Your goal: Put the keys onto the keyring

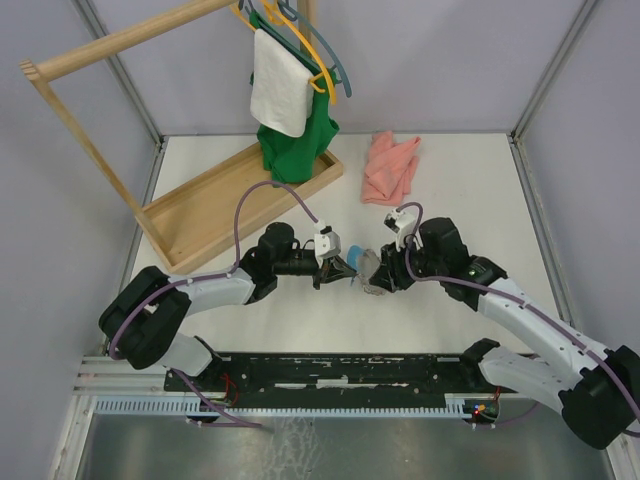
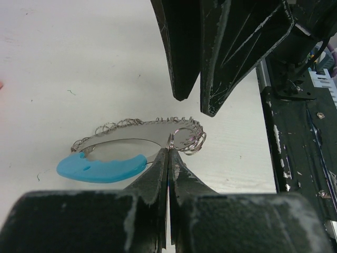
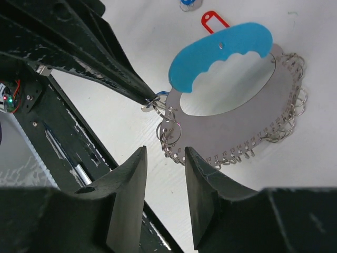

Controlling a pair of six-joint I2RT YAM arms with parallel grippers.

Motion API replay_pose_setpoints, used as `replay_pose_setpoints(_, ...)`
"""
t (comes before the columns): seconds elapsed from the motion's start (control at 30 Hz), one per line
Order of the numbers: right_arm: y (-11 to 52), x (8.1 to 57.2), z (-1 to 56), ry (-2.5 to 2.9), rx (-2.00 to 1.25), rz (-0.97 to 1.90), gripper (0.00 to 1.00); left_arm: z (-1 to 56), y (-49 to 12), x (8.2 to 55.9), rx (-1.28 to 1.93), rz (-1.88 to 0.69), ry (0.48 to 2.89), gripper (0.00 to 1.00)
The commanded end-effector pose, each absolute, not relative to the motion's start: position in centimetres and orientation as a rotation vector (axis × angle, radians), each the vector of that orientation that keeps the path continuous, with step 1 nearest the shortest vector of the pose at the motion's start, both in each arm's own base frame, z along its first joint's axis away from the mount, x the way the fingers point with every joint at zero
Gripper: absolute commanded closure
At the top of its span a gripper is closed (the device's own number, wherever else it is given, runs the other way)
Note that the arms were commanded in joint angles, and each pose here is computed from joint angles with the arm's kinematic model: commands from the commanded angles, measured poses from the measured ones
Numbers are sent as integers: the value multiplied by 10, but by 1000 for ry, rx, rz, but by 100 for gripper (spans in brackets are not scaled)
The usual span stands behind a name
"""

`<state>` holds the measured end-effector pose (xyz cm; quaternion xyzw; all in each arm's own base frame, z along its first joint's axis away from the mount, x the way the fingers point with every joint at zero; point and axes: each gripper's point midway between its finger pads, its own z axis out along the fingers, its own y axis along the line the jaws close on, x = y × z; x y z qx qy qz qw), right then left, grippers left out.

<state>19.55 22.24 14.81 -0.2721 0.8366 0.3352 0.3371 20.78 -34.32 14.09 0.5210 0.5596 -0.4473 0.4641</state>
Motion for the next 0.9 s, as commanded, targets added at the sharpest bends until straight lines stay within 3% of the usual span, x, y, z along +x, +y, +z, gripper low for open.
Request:
replay_pose_setpoints(0.0,228,209,159,2242,-524,906,58,161,-351,217,1288,-1057,1282,97)
replay_pose_setpoints(0.57,249,209,143,2276,-546,1037,61,157,-352,218,1292,-1056,1294,97)
replay_pose_setpoints(0.87,234,212,120,2353,-507,921,59,157,-353,218,1291,-1056,1291,97)
